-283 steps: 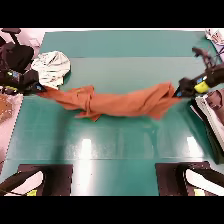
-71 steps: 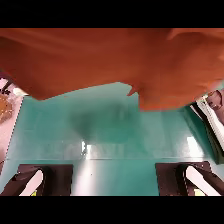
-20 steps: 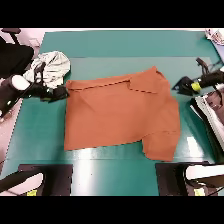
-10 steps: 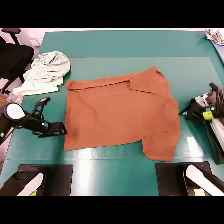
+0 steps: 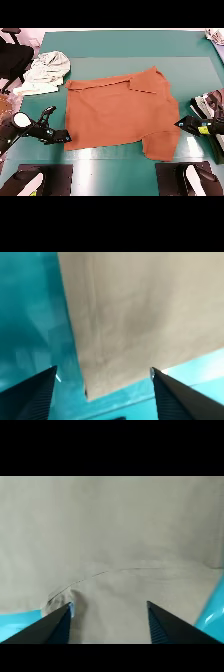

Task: Fold the shirts.

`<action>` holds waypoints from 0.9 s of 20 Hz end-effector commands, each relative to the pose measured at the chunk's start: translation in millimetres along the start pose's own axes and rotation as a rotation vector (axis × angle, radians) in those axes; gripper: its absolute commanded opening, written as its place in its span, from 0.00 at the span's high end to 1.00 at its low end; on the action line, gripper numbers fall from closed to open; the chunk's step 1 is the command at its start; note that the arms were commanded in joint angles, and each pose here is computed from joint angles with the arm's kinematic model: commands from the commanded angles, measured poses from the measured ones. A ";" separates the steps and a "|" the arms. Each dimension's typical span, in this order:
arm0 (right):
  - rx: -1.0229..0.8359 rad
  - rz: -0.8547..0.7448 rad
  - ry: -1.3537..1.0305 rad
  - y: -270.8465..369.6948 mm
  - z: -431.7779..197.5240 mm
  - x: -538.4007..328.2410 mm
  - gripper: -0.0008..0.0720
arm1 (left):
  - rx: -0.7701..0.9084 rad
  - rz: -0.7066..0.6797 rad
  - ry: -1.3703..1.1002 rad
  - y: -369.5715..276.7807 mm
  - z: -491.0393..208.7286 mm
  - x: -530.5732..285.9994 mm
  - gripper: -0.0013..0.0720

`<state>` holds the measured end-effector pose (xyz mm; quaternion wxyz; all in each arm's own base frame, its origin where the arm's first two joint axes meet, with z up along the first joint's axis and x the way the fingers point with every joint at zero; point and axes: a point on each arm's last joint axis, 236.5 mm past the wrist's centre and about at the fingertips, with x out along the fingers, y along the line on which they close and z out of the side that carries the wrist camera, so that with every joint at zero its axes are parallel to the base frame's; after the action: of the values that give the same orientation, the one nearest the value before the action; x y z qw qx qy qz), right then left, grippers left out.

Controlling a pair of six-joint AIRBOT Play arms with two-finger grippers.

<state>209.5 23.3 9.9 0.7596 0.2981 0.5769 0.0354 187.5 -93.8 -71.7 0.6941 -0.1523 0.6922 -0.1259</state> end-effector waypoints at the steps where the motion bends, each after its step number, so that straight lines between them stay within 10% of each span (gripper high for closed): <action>1: -0.008 -0.073 -0.086 -1.9 2.4 -22.6 0.20 | -0.008 -0.018 0.030 1.8 -1.6 14.7 0.02; 5: 0.043 -0.060 0.034 -0.7 -19.1 -19.3 0.13 | -0.006 -0.135 0.007 -23.1 8.5 19.6 0.30; 6: 0.052 -0.060 0.069 -2.1 -23.6 -17.0 0.13 | -0.011 -0.150 -0.008 -26.6 12.2 19.0 0.62; 9: 0.075 -0.160 0.120 -29.0 -28.0 -14.5 0.13 | -0.004 -0.168 -0.024 -32.4 17.9 14.8 0.94; 18: 0.196 -0.244 0.375 -71.0 -70.8 18.5 0.05 | 0.020 -0.189 -0.142 -55.7 64.1 -29.5 0.94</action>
<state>143.1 -1.7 -32.6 0.6384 0.2778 0.7157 -0.0544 241.7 -130.3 -36.7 0.7187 -0.2138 0.6350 -0.1856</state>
